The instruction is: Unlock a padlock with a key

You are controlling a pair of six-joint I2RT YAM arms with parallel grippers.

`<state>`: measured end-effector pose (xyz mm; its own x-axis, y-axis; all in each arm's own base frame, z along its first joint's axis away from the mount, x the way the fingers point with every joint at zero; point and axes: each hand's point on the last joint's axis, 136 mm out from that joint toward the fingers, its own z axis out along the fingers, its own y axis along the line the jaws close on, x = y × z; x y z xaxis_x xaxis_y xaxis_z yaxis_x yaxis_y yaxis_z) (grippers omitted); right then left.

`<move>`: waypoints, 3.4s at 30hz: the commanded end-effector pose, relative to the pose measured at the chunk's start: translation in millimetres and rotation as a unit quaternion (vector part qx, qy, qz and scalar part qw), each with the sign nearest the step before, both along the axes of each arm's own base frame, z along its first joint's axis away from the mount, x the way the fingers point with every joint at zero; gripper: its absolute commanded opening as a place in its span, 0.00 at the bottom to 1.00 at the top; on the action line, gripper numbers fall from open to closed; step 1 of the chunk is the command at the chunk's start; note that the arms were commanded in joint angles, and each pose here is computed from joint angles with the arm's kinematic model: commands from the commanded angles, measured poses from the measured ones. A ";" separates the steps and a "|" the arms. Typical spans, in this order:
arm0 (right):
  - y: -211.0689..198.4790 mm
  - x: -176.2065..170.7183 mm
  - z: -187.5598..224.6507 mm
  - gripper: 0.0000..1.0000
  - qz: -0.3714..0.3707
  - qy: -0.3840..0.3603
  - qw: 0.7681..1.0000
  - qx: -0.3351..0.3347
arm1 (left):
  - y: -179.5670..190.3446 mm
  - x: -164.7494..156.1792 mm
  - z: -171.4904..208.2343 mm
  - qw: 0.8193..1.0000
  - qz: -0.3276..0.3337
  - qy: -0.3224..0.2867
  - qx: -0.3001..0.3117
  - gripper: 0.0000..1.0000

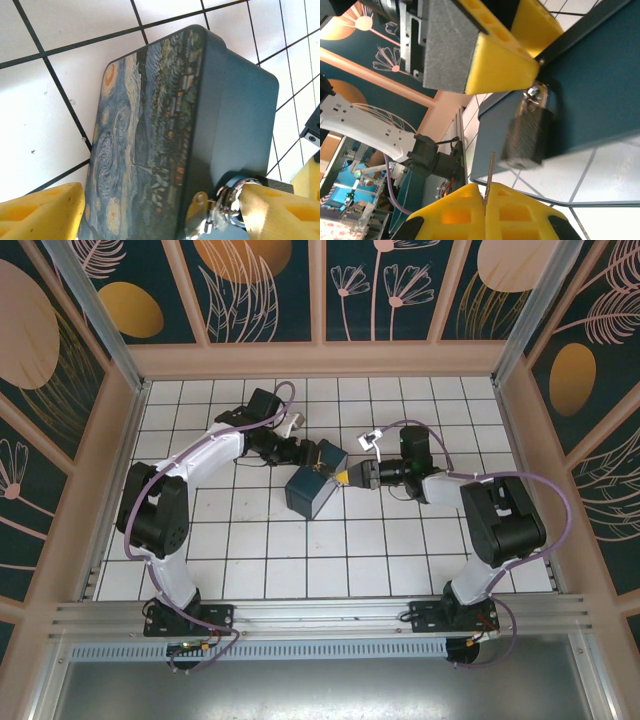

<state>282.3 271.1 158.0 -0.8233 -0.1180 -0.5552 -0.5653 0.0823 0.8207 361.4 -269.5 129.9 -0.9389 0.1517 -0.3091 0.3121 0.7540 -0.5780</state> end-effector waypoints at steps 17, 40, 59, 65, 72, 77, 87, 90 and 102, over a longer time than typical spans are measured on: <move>-15.0 0.7 3.7 0.00 -0.025 0.012 0.998 0.048 | -5.7 6.8 28.1 0.999 -0.016 -0.043 0.027 0.84; -12.6 5.2 -2.2 0.00 -0.061 0.034 0.997 0.030 | -17.2 -14.0 13.5 0.995 -0.058 -0.053 0.057 0.87; -4.5 4.1 0.0 0.00 -0.064 0.041 0.996 0.040 | -13.6 -24.6 2.7 0.996 -0.058 -0.043 0.053 0.87; -4.7 7.5 -2.4 0.00 -0.080 0.072 0.993 0.043 | -15.6 -30.8 1.5 0.997 -0.056 -0.033 0.040 0.86; -5.8 3.6 -8.2 0.00 -0.090 0.106 0.989 0.049 | -16.7 -36.5 -1.4 0.998 -0.053 -0.027 0.032 0.86; -0.2 3.4 -7.7 0.00 -0.084 0.109 0.989 0.051 | -18.2 -37.4 -3.4 0.998 -0.053 -0.022 0.028 0.85; -0.9 11.5 -7.6 0.00 -0.119 0.155 0.979 0.060 | -16.3 -44.3 -9.3 0.998 -0.056 -0.013 0.028 0.83; -0.7 10.9 -12.0 0.00 -0.132 0.180 0.973 0.055 | -17.0 -44.4 -8.5 0.998 -0.056 -0.014 0.026 0.83; 4.9 11.1 -23.8 0.00 -0.125 0.187 0.974 0.017 | -20.2 -44.6 -12.4 0.997 -0.066 -0.019 0.017 0.82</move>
